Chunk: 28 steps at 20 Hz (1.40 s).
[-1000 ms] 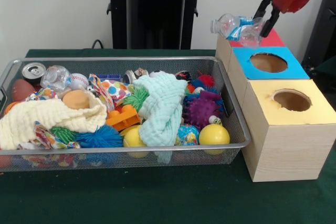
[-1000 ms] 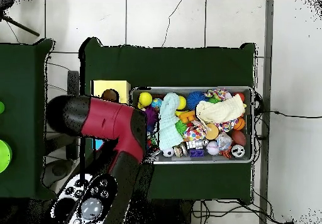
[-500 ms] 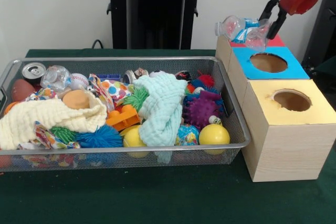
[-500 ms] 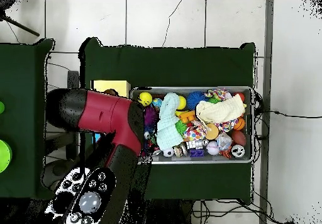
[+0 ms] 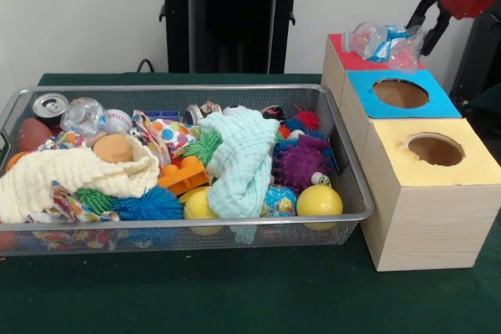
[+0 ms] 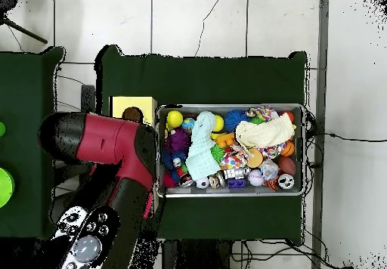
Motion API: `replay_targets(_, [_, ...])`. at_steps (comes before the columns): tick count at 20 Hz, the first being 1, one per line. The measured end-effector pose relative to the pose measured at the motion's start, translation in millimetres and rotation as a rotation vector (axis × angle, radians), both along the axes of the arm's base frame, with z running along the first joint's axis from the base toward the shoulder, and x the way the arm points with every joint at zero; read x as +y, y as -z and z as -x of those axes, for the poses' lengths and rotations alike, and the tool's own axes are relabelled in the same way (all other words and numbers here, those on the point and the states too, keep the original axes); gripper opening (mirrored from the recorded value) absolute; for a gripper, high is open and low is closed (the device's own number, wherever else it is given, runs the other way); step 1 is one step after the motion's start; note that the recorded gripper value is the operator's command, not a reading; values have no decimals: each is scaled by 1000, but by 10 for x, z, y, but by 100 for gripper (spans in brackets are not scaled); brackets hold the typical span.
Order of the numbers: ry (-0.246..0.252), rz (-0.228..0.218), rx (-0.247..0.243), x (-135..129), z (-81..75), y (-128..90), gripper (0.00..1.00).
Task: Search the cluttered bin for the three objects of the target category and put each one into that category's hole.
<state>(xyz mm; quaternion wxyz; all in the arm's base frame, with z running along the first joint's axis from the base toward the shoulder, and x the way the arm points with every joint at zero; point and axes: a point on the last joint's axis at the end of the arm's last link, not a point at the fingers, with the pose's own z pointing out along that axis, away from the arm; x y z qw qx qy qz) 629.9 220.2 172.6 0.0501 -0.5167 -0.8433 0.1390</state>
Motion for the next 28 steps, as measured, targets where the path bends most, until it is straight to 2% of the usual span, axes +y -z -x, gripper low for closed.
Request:
replay_targets(14, [-5, -5, 5, 40, 23, 73, 0])
replay_targets(28, [4, -7, -40, -8, 131, 378, 0])
